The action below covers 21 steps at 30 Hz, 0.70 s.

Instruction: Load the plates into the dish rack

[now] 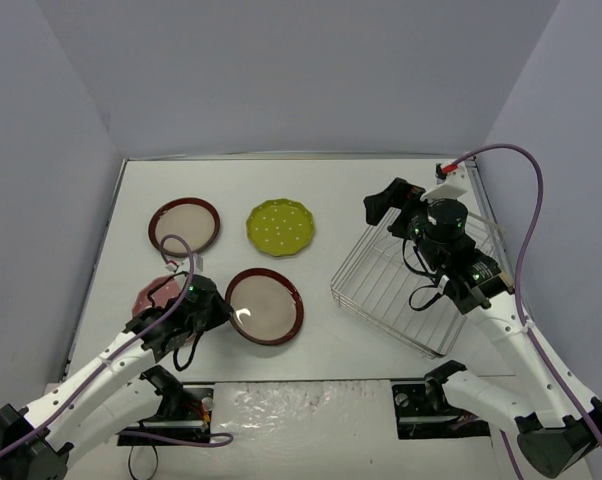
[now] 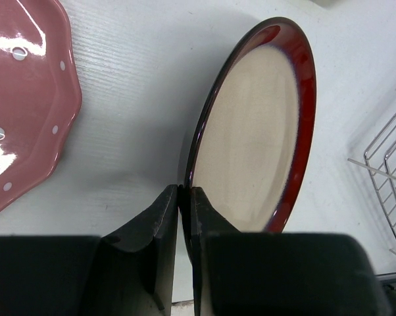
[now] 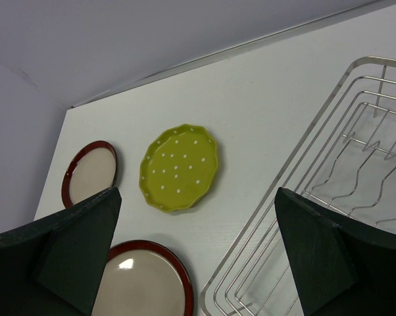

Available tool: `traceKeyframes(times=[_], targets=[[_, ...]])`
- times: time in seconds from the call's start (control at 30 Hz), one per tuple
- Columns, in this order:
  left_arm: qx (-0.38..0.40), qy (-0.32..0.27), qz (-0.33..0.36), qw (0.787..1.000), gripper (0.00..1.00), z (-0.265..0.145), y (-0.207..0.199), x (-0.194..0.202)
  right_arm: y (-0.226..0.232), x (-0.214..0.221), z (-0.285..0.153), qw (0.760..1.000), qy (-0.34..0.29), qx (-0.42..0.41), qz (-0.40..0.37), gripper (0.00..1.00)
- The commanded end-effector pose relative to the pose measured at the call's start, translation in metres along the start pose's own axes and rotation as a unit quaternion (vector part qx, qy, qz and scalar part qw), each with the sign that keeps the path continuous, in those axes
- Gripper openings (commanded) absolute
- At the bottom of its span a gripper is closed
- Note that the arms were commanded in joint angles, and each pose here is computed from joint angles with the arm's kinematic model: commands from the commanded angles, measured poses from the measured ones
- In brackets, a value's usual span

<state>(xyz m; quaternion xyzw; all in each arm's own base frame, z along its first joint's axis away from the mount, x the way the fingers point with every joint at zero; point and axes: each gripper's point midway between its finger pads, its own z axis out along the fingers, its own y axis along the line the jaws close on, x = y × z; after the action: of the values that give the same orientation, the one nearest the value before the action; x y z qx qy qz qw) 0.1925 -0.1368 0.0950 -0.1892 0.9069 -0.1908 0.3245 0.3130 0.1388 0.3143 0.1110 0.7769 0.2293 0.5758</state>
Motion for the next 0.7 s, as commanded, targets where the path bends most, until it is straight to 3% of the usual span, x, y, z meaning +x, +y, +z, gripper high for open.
traceKeyframes(times=[0.0, 0.67], targets=[[0.113, -0.065, -0.031, 0.991, 0.0, -0.028, -0.067, -0.048, 0.018, -0.004, 0.001, 0.999, -0.005, -0.042, 0.01, 1.0], [0.156, -0.095, -0.03, 0.983, 0.0, -0.061, -0.084, -0.069, 0.016, 0.023, 0.005, 0.998, 0.029, -0.048, 0.01, 1.0]])
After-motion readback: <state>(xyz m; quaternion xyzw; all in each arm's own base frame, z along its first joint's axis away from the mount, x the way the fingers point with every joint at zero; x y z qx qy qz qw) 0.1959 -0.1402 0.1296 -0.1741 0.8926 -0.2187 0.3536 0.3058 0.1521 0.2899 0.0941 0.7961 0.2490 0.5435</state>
